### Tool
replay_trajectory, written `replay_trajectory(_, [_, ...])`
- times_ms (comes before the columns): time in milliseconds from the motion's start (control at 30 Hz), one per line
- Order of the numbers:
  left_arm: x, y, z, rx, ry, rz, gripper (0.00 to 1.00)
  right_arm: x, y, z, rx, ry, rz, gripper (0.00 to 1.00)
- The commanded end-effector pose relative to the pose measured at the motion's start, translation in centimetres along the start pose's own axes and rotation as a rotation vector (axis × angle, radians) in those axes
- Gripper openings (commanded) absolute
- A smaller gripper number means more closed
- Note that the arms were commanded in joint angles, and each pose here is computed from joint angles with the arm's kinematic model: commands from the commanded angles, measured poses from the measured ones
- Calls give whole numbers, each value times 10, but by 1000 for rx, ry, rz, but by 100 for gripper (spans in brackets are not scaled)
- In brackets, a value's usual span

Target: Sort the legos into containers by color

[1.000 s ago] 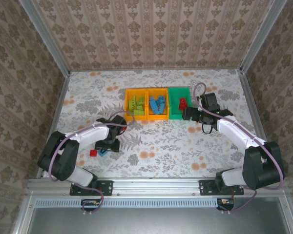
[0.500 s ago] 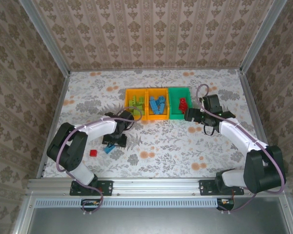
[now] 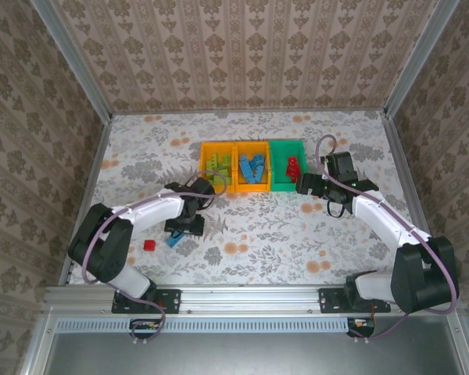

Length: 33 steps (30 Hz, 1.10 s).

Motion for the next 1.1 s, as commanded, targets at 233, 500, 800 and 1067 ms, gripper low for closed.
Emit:
replay_trajectory(233, [20,-3,5,-8,34,27,70,5,4,-3,-7,-27,16,96])
replay_trajectory(500, [28,-12,5,-19,40,48,69,5,5,-4,-1,-28,15,96])
replay_trajectory(800, [19,-14,-7,34,46,21,27,5,6,-5,3,-25,12,96])
replay_trajectory(1067, [-40,18,-50,162,17,-142,19,5,8,-5,1,-31,10,96])
Point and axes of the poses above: each hand's point on the last joint's axis, 136 mm out from that joint toward the fingers, its own y axis back along the fingers, its own z axis along the line the jaws close on, x = y × z, the point moved 1 cm from there along y, back along the fingers, and after that the axes turned 8 degrees about -y, right-handed, at the moved point
